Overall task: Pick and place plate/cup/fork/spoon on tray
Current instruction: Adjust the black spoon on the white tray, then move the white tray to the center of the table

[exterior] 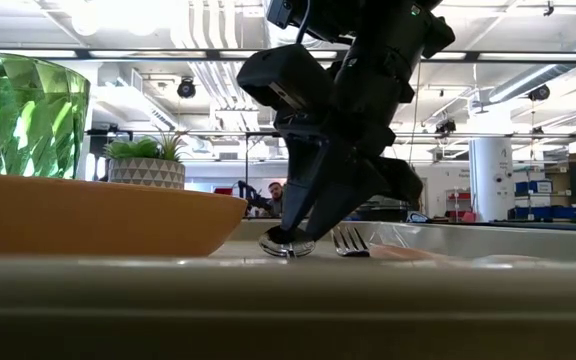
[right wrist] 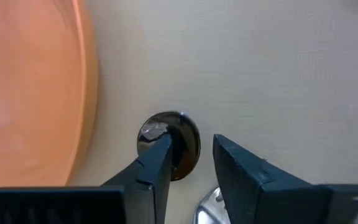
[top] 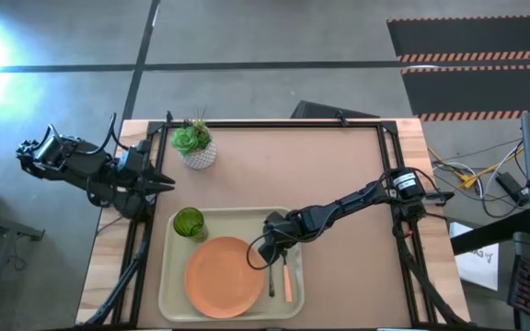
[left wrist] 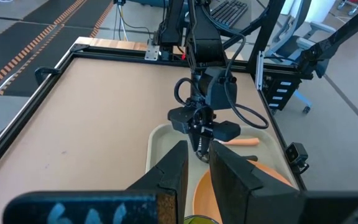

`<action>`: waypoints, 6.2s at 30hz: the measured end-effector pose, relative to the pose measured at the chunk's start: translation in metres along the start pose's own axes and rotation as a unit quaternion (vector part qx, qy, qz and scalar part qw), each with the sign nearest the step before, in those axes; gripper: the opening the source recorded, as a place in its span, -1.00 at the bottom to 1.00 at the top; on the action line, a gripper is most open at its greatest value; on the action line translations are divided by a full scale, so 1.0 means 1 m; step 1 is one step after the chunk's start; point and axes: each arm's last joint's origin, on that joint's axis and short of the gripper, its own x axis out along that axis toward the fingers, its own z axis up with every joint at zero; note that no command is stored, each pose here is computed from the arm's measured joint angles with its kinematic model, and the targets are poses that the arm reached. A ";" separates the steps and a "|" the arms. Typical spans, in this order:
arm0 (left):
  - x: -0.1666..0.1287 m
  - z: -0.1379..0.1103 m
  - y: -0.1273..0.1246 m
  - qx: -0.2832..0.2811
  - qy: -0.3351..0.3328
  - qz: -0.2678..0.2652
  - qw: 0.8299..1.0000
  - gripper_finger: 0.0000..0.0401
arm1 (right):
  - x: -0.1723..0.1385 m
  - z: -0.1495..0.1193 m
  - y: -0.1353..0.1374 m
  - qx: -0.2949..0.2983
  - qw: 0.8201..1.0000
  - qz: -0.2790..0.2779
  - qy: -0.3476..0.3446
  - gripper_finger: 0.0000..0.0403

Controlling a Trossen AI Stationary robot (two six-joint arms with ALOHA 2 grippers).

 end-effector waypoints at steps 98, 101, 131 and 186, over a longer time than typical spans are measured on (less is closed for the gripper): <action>0.000 0.000 0.000 0.001 0.000 0.000 1.000 -0.76 | -0.045 -0.034 -0.071 0.082 0.934 -0.335 0.100 -0.41; 0.000 0.000 0.000 0.001 0.000 0.000 1.000 -0.76 | -0.045 -0.033 -0.071 0.079 0.933 -0.338 0.091 -0.41; 0.071 -0.138 0.014 -0.241 0.307 0.163 0.906 -0.76 | -0.247 0.006 -0.025 -0.054 0.935 -0.126 -0.328 -0.41; 0.177 -0.210 -0.018 -0.298 0.390 0.140 0.860 -1.00 | -0.314 -0.011 -0.052 -0.120 0.923 -0.093 -0.354 -0.73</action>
